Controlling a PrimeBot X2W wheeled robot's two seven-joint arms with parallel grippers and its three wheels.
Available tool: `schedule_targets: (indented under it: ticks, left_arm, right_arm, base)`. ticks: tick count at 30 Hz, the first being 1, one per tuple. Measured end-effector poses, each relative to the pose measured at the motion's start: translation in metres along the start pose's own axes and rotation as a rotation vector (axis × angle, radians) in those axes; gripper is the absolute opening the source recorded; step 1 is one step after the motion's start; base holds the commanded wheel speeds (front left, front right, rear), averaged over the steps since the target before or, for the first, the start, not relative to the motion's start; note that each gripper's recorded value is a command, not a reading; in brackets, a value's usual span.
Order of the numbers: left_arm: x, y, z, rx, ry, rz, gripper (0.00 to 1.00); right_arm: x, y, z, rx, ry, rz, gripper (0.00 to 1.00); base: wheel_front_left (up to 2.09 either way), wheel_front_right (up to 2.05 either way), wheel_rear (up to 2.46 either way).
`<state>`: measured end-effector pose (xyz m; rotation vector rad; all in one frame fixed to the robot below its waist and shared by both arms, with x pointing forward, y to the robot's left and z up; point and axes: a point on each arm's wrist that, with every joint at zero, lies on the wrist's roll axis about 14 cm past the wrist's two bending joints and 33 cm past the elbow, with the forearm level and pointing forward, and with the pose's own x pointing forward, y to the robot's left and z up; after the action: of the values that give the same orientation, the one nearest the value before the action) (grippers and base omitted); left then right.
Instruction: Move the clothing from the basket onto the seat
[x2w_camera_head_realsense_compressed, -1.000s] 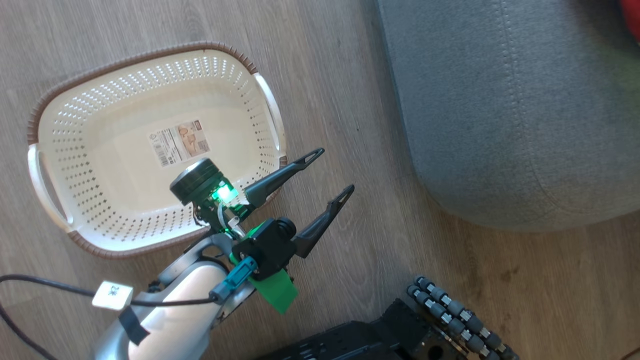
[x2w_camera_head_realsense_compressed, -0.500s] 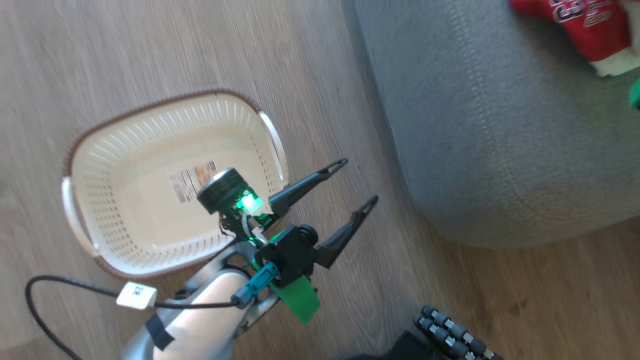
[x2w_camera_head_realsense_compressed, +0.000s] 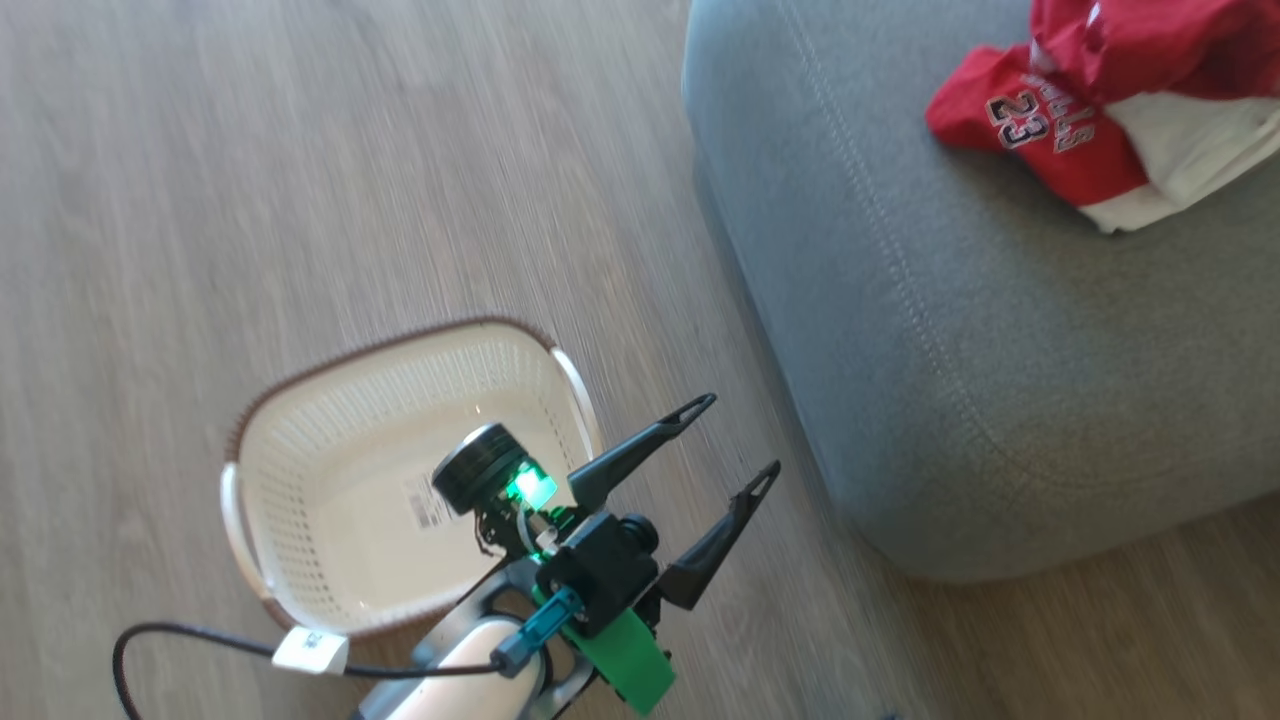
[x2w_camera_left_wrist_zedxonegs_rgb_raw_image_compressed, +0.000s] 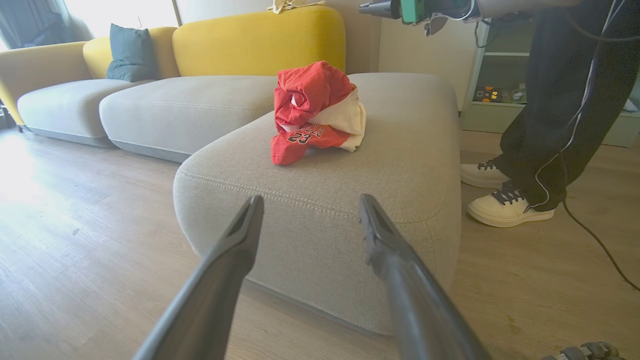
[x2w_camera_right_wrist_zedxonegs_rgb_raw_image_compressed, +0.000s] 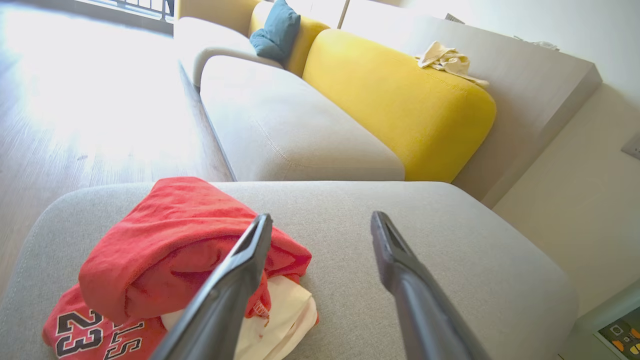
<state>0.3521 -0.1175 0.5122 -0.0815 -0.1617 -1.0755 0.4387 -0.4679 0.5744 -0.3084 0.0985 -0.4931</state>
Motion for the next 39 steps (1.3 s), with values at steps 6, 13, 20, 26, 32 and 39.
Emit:
schedule_targets:
  ticks: [6, 13, 20, 26, 32, 39]
  left_arm:
    - [-0.010, 0.000, 0.023, 0.043, -0.025, 0.058, 1.00]
    - [-0.024, 0.028, 0.050, 0.060, -0.079, 0.204, 1.00]
    - [-0.073, 0.076, 0.071, 0.034, -0.121, 0.467, 1.00]
    - [-0.118, 0.115, 0.098, 0.111, -0.174, 0.693, 1.00]
    - [-0.167, 0.140, 0.117, 0.141, -0.216, 0.896, 1.00]
    - [-0.210, 0.147, 0.104, 0.185, -0.141, 1.037, 1.00]
  right_arm:
    - [-0.021, -0.010, 0.047, 0.078, -0.177, -0.003, 1.00]
    - [-0.048, 0.004, 0.128, 0.146, -0.479, 0.030, 1.00]
    - [-0.085, 0.074, 0.151, 0.234, -0.603, 0.202, 1.00]
    - [-0.114, 0.136, 0.177, 0.291, -0.690, 0.372, 1.00]
    - [-0.137, 0.184, 0.176, 0.331, -0.689, 0.502, 1.00]
    - [-0.162, 0.241, 0.151, 0.356, -0.604, 0.659, 1.00]
  base:
    - [0.00, 0.00, 0.00]
    - [0.00, 0.00, 0.00]
    - [0.00, 0.00, 0.00]
    - [0.00, 0.00, 0.00]
    - [0.00, 0.00, 0.00]
    - [0.00, 0.00, 0.00]
